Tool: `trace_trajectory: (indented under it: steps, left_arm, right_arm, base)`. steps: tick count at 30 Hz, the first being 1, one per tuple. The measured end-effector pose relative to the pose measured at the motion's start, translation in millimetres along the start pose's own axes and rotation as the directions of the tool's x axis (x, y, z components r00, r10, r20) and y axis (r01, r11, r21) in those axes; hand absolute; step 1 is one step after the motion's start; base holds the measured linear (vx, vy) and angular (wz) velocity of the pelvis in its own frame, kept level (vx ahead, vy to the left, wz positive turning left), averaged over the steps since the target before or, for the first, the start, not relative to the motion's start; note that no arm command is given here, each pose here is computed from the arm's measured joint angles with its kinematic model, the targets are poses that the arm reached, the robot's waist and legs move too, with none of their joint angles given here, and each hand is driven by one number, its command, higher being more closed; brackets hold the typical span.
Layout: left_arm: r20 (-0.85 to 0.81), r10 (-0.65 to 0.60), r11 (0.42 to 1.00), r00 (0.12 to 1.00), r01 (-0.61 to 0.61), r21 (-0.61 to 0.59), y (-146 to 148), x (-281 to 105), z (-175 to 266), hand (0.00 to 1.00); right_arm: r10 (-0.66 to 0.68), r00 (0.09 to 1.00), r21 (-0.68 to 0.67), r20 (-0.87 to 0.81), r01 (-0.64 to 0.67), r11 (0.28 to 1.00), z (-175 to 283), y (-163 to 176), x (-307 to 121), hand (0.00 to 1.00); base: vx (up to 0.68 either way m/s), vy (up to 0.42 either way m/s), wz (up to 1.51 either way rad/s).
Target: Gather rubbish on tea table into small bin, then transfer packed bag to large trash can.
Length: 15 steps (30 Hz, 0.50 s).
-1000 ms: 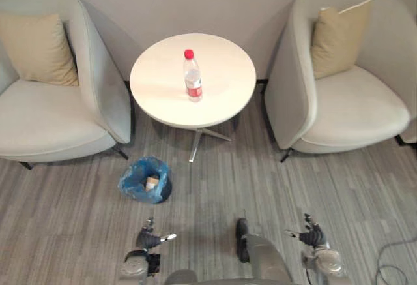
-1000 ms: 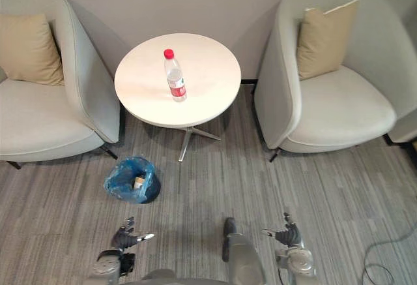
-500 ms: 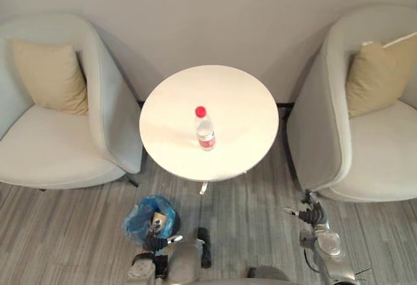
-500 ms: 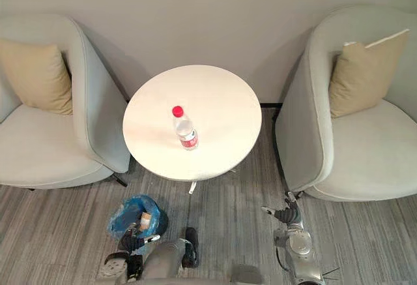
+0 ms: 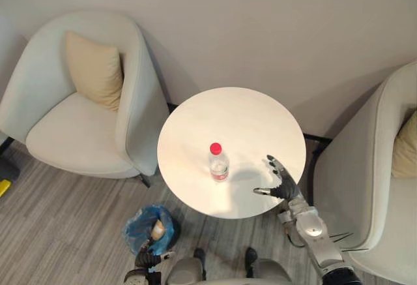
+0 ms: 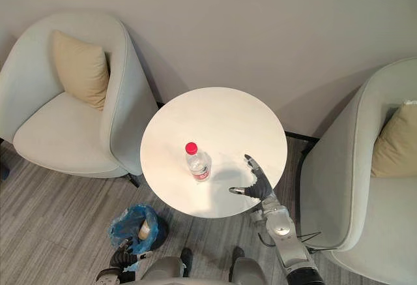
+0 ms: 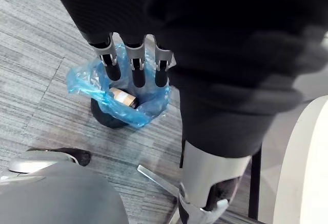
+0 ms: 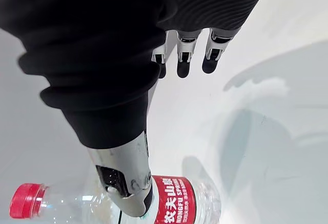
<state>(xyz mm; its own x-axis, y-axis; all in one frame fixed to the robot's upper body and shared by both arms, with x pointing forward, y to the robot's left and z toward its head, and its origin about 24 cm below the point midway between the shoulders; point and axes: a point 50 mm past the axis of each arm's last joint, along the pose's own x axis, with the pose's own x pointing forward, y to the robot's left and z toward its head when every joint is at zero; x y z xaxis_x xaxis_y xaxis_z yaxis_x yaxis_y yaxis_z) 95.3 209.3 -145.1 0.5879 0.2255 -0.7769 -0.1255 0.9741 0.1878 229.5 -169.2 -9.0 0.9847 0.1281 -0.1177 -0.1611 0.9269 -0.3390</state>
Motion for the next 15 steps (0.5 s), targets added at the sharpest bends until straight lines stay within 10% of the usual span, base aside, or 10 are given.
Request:
trace_trajectory:
  steps: [15]
  left_arm:
    - [0.017, -0.062, 0.997, 0.998, 0.061, 0.047, -15.8, 1.9, 4.6, 0.0]
  right_arm:
    - [-0.033, 0.999, -0.056, 0.034, 0.035, 0.998, 24.5, 9.1, 58.8, 0.0]
  base:
    - [-0.08, -0.003, 0.34]
